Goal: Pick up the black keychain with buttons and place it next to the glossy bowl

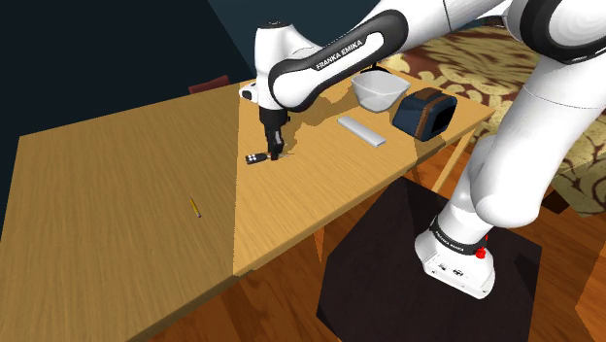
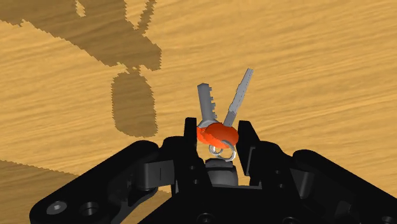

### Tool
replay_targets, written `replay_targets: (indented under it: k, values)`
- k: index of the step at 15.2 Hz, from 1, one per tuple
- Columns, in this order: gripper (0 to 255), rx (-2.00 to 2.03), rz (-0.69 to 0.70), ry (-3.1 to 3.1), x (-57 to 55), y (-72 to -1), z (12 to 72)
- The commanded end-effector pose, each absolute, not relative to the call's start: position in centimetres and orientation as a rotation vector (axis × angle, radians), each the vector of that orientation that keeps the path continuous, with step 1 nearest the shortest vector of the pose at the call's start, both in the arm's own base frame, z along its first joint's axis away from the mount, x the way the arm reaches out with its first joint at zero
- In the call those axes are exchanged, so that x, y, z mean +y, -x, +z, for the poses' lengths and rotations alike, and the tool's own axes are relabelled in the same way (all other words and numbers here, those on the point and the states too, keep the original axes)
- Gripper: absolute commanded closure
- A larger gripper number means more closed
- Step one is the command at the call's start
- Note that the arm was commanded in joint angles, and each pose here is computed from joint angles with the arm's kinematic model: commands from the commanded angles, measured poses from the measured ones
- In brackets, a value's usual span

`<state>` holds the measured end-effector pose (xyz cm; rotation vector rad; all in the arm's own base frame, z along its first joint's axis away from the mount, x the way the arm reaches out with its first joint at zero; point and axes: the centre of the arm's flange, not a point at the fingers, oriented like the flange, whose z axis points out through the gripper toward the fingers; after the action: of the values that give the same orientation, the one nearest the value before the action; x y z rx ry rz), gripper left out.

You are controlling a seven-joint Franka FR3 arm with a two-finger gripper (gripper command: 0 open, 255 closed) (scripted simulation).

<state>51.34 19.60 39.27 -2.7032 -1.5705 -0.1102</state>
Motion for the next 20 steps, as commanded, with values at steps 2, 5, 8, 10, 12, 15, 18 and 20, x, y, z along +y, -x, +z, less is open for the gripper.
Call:
replay_targets:
  k: [2,5,8,10,12,15,18,20]
  values:
    - [255,-1.57,-0.11,2.703,19.5,-51.3,40.9]
    - [255,-1.57,-0.11,2.703,19.5,-51.3,42.5]
    - [255,-1.57,-0.11,2.703,19.5,-51.3,44.1]
    - [255,-1.57,-0.11,2.703,19.5,-51.3,45.1]
    - [255,-1.57,-0.11,2.703,19.5,-51.3,46.2]
    - [255,-1.57,-0.11,2.703,19.5,-51.3,47.7]
    - [255,-1.57,-0.11,2.703,19.5,-51.3,49.3]
    - [255,-1.57,-0.11,2.703,19.5,-51.3,50.4]
